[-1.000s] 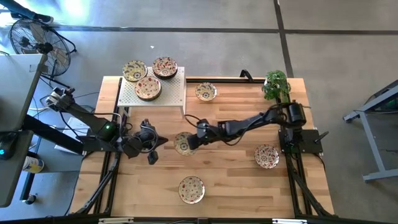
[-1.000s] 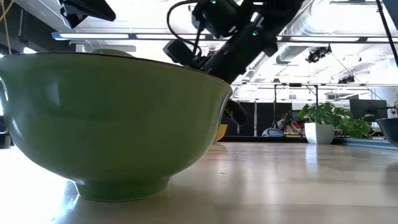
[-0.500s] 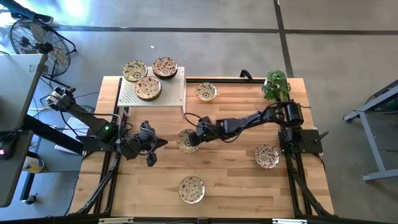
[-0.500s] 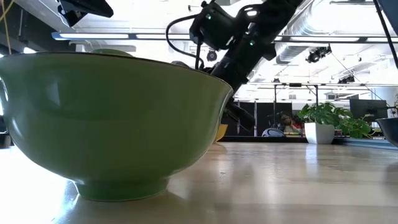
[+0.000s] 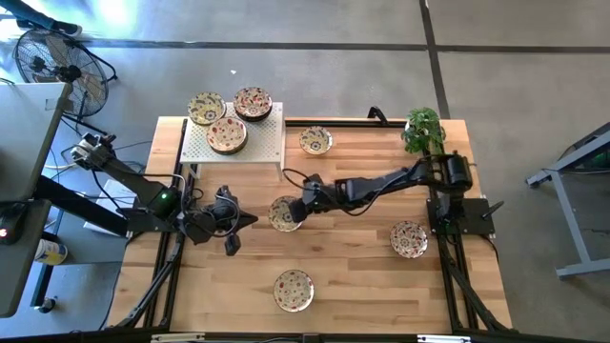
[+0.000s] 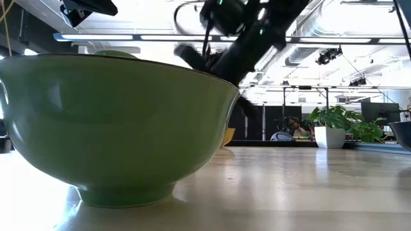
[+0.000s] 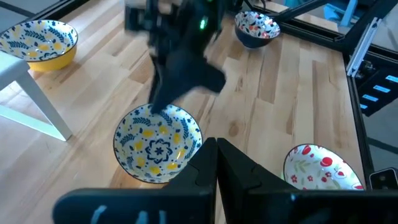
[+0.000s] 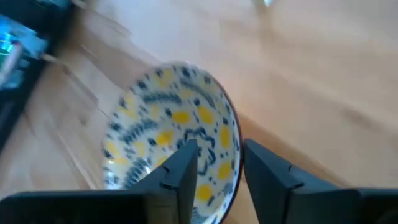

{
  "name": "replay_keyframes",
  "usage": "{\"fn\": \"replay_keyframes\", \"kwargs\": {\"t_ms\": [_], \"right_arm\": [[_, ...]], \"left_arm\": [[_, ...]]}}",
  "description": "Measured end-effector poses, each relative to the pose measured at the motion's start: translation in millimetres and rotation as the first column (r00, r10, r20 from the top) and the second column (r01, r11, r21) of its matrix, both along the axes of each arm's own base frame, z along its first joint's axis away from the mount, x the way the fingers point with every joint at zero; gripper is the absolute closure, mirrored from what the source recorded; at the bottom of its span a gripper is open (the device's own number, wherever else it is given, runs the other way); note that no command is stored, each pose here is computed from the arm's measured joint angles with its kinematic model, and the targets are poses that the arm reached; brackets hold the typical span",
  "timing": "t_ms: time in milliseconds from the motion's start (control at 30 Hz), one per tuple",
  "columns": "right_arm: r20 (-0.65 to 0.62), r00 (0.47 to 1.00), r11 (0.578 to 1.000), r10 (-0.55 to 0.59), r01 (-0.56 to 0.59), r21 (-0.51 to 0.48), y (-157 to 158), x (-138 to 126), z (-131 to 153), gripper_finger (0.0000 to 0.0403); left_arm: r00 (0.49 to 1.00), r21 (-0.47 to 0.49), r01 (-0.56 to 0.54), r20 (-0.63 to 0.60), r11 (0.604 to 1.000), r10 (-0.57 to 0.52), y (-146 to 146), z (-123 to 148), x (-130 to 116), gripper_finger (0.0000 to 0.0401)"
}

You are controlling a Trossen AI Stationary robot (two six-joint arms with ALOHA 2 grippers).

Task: Pick & Place Mini bowls
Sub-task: Stack the yellow patterned bowl on the stacked yellow patterned bowls on the shelf

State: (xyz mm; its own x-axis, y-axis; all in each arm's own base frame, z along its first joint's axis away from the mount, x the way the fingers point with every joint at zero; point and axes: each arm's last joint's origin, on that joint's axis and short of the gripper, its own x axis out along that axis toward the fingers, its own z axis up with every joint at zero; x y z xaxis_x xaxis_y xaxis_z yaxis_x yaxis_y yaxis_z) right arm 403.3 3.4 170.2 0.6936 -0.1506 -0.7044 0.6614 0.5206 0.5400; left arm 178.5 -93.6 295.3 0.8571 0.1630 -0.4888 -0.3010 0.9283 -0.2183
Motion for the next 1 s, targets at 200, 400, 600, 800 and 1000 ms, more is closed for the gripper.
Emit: {"fn": "replay_keyframes", "kwargs": {"t_ms": [200, 400, 600, 800, 1000], "right_arm": [[0.063, 0.991, 0.968, 0.119, -0.102, -0.230, 9.8, -13.2, 48.2, 0.0266], [0.056, 0.959, 0.883, 0.277, -0.232, -0.409, 18.6, -40.0, 76.6, 0.0326], [0.158, 0.936, 0.872, 0.314, -0.218, -0.439, 15.0, -86.6, 61.1, 0.0388], [0.233, 0.931, 0.908, 0.282, -0.181, -0.378, 10.6, -140.8, 46.1, 0.0387], [0.293, 0.909, 0.913, 0.296, -0.178, -0.368, 8.3, -180.0, 45.6, 0.0395]], "left_arm": [[1.000, 0.000, 0.000, 0.000, 1.000, 0.000, 0.0, 0.0, 0.1, 0.0401], [1.000, 0.007, 0.007, -0.021, 1.000, -0.007, -2.4, -4.1, 3.4, 0.0401], [0.997, 0.047, 0.003, -0.074, 0.999, 0.000, -10.7, -12.2, 20.0, 0.0401], [0.988, 0.035, -0.029, -0.148, 0.999, 0.034, -9.3, -19.8, 47.9, 0.0393], [0.975, 0.006, -0.033, -0.220, 0.999, 0.034, -0.2, -24.9, 75.1, 0.0347]]}}
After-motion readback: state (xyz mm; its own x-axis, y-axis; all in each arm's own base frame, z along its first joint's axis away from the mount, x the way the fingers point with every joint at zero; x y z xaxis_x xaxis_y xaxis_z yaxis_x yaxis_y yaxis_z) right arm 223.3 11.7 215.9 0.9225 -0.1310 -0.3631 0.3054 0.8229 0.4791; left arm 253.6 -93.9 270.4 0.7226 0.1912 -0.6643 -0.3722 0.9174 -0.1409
